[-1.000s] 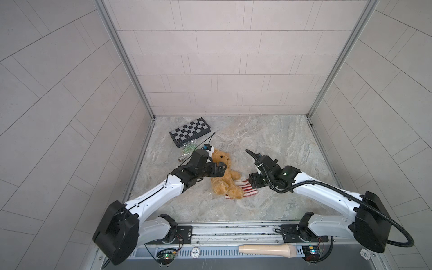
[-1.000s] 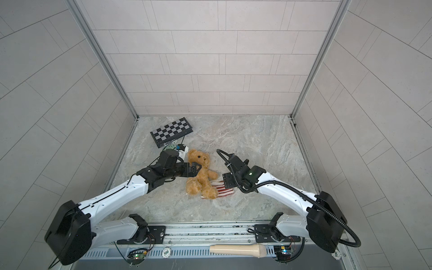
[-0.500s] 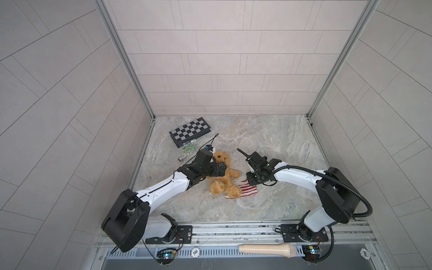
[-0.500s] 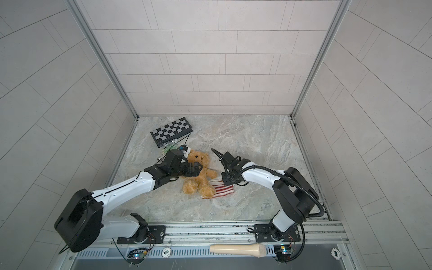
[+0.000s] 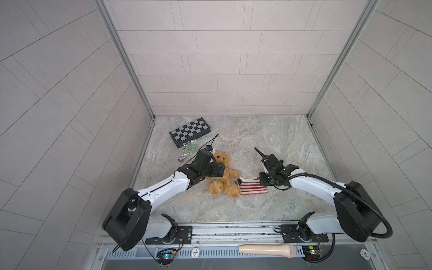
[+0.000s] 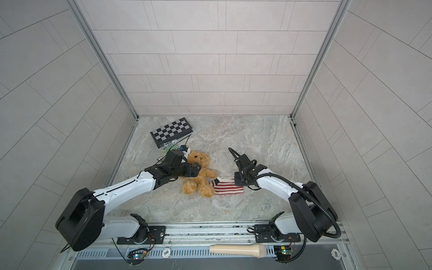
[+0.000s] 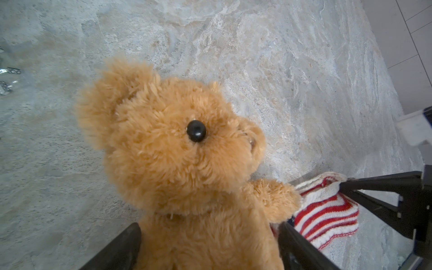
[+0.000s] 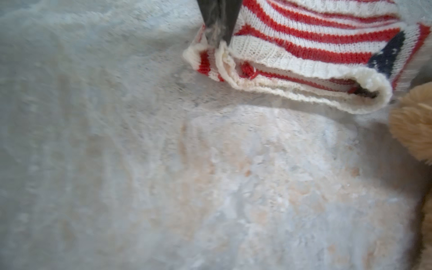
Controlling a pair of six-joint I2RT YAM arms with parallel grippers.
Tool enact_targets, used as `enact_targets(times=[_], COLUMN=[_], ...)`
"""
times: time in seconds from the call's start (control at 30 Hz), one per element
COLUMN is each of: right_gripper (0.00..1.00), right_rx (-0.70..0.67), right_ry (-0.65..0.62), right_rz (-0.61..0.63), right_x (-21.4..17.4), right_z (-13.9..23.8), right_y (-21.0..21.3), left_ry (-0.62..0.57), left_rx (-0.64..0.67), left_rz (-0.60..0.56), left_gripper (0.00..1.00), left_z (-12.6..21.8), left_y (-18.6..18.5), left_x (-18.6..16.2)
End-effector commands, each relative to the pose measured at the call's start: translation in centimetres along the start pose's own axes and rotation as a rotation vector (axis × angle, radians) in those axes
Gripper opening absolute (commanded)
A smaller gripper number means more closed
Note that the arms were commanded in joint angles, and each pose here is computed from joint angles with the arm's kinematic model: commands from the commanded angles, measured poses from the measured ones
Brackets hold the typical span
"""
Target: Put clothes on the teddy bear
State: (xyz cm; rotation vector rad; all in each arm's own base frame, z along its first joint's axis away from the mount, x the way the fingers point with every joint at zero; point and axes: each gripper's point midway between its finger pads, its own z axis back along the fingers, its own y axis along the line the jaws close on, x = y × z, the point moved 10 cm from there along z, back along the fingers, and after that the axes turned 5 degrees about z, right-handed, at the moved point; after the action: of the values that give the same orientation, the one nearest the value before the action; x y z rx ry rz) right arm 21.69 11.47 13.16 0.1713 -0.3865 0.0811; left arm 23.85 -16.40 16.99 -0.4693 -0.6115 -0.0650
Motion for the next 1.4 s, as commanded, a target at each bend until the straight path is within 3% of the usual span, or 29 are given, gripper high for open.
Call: enact_targets(times=[0.0, 0.3, 0.5, 0.73, 0.87, 0.97, 1.17, 1.37], right_gripper=[0.0, 0.01, 0.3, 0.58, 0.59, 0.59, 0.58, 0.55], right_rx=[-0.025, -0.038, -0.049, -0.013, 0.044, 0.159, 0.364, 0.426], right_ry=[-0.045, -0.092, -0.138, -0.275, -0.293, -0.322, -0.255, -0.186], right_rz=[-0.078, -0.218, -0.192, -0.064, 0.042, 0.135, 0.217, 0.25], right_x=[-0.1, -1.2, -0.4, 1.4, 2.7, 3.6, 4.4, 3.6], right_z=[0.6, 0.4, 2.6, 7.4, 9.1, 9.2, 6.8, 4.3], right_y=[-1.2, -3.4, -3.3, -2.1, 0.8, 4.2, 9.5, 12.1], left_ry=[0.002, 0.024, 0.05, 0.033, 0.001, -0.022, -0.052, -0.056], left_rx=[0.027, 0.046, 0.049, -0.012, -0.074, -0.094, -0.112, -0.135], left_rz=[-0.03, -0.092, -0.141, -0.101, -0.075, -0.058, -0.028, 0.041], left_gripper=[0.94, 0.93, 0.94, 0.93, 0.94, 0.96, 0.98, 0.96], left_z=[0.2, 0.9, 0.9, 1.2, 1.8, 2.5, 4.3, 5.5], left_y=[0.2, -0.2, -1.3, -1.7, -2.2, -2.5, -2.4, -0.6], left_x=[0.4, 0.6, 0.4, 0.2, 0.5, 0.8, 1.0, 0.4])
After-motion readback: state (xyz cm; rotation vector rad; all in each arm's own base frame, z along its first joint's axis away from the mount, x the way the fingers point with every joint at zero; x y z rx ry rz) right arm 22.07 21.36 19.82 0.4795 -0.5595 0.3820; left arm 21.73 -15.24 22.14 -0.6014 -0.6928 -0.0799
